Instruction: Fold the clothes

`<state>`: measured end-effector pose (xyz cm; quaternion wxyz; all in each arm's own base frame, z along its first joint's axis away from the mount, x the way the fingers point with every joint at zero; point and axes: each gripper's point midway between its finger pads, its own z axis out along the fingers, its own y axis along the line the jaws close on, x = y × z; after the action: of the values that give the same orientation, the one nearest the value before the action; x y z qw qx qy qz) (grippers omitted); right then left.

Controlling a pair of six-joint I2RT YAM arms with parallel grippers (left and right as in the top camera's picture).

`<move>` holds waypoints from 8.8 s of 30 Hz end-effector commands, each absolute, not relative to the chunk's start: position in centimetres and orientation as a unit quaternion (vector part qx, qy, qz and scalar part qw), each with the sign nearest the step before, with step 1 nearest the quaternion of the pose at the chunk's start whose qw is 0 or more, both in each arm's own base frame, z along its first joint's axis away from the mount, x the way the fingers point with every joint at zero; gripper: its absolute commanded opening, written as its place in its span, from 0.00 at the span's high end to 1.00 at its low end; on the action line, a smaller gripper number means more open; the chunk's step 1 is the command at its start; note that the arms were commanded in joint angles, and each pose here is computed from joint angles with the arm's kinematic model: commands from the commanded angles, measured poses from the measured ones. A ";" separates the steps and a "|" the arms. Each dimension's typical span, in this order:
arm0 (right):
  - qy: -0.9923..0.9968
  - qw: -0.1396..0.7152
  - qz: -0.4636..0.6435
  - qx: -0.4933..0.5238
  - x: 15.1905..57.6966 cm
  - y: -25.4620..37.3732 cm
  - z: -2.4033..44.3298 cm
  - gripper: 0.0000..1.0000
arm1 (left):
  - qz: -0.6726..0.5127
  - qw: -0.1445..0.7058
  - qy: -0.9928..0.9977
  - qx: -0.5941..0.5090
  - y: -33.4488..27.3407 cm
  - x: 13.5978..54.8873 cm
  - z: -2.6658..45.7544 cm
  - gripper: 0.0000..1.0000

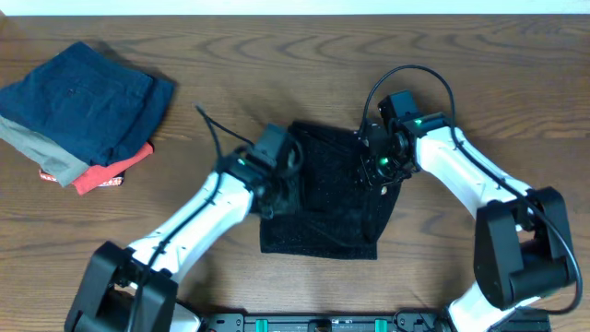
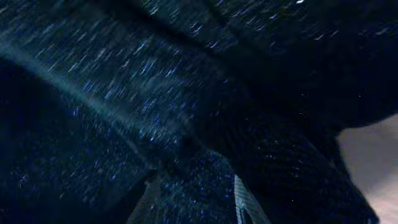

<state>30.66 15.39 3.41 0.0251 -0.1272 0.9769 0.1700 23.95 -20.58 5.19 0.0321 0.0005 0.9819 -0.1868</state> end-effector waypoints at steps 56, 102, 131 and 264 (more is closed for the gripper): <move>0.997 0.004 0.063 0.045 21.0 11.9 -0.8 0.48 | -0.277 0.162 0.946 -0.045 -22.5 35.9 0.0 0.36; 0.997 0.046 0.006 0.067 23.6 7.9 -0.3 0.24 | -0.333 0.143 0.932 -0.014 -24.0 35.7 -0.2 0.93; 0.992 0.110 0.030 0.062 26.2 7.2 10.2 0.19 | 0.055 0.529 0.809 -0.251 21.9 47.5 29.9 0.94; 0.766 0.635 0.093 0.036 22.2 1.6 20.2 0.01 | -0.089 0.519 0.846 -0.084 -1.0 14.5 26.6 0.02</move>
<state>21.93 1.18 21.59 0.6193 0.0544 0.7780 0.0903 14.52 -1.18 26.72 0.5184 -0.0861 0.8455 -0.0953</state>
